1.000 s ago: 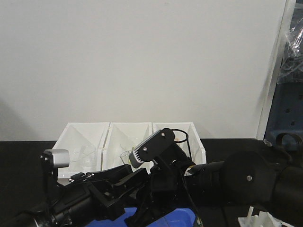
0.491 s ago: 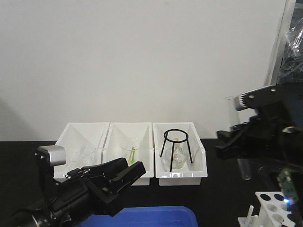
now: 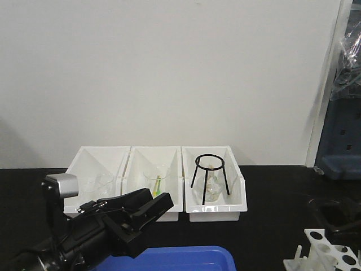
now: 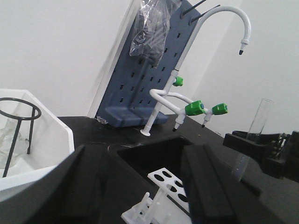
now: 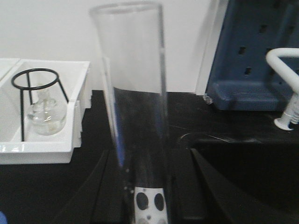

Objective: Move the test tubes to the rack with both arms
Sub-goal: 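Open the left gripper and carry the tube with the right gripper over the rack, then lower the tube into a rack hole and open the right gripper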

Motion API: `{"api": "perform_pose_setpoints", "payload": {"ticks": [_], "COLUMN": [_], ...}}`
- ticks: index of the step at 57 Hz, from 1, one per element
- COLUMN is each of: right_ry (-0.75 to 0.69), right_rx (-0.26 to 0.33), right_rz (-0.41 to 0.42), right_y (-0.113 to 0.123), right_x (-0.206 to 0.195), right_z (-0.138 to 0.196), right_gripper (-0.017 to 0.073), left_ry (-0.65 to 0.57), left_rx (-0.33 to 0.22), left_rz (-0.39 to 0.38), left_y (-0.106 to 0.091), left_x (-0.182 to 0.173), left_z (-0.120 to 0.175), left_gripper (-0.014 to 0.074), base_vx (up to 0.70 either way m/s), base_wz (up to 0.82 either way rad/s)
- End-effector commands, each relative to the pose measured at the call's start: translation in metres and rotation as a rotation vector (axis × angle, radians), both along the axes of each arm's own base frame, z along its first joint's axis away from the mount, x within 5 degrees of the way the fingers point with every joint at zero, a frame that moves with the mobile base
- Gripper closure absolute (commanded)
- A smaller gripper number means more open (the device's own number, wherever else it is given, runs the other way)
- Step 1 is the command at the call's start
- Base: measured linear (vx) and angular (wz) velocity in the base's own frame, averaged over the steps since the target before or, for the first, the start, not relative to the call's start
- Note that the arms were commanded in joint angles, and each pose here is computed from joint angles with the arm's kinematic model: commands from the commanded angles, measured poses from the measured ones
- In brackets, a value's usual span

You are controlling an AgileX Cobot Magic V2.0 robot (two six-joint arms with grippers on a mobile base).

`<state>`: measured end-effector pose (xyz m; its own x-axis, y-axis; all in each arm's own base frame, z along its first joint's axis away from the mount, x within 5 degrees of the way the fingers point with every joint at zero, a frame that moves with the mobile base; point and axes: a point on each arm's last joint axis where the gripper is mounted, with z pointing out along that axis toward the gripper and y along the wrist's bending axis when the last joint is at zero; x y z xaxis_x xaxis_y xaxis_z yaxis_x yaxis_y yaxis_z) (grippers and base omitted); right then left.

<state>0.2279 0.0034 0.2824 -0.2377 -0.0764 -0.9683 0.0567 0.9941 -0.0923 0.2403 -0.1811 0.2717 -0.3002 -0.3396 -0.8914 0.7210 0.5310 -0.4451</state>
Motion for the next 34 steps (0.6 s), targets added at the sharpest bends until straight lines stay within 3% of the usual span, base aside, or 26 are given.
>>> {"api": "perform_pose_setpoints", "payload": {"ticks": [1,6,12,19,34], "right_ry": [-0.167,-0.157,-0.164,-0.159,-0.2], "right_rx": [-0.005,0.03,0.027,0.09,0.084], "right_rz": [-0.069,-0.046,-0.019,-0.001,0.025], "right_y": [-0.007,-0.005,-0.002,0.001,0.003], "right_x": [0.0,0.001,0.009,0.02,0.017], "right_z": [0.021,0.018,0.012,0.002,-0.004], "right_gripper": [0.0566,0.0566,0.0566,0.0566,0.0566], "left_ry": [-0.089,-0.089,-0.089,-0.089,-0.09], "left_rx": [-0.104,-0.104,-0.104,-0.104,-0.104], "left_rz": [-0.004,-0.004,-0.004,-0.004,-0.005], "left_y": [0.002,0.002,0.002,0.002,0.002], "left_x": [-0.002,-0.002,-0.002,-0.002,-0.002], "left_z": [0.025,0.025,0.025,0.025,0.025], "left_gripper": [0.0102,0.0102,0.0102,0.0102,0.0102], "base_vx": [0.0,0.0,0.0,0.0,0.0], "base_wz": [0.0,0.0,0.0,0.0,0.0]}}
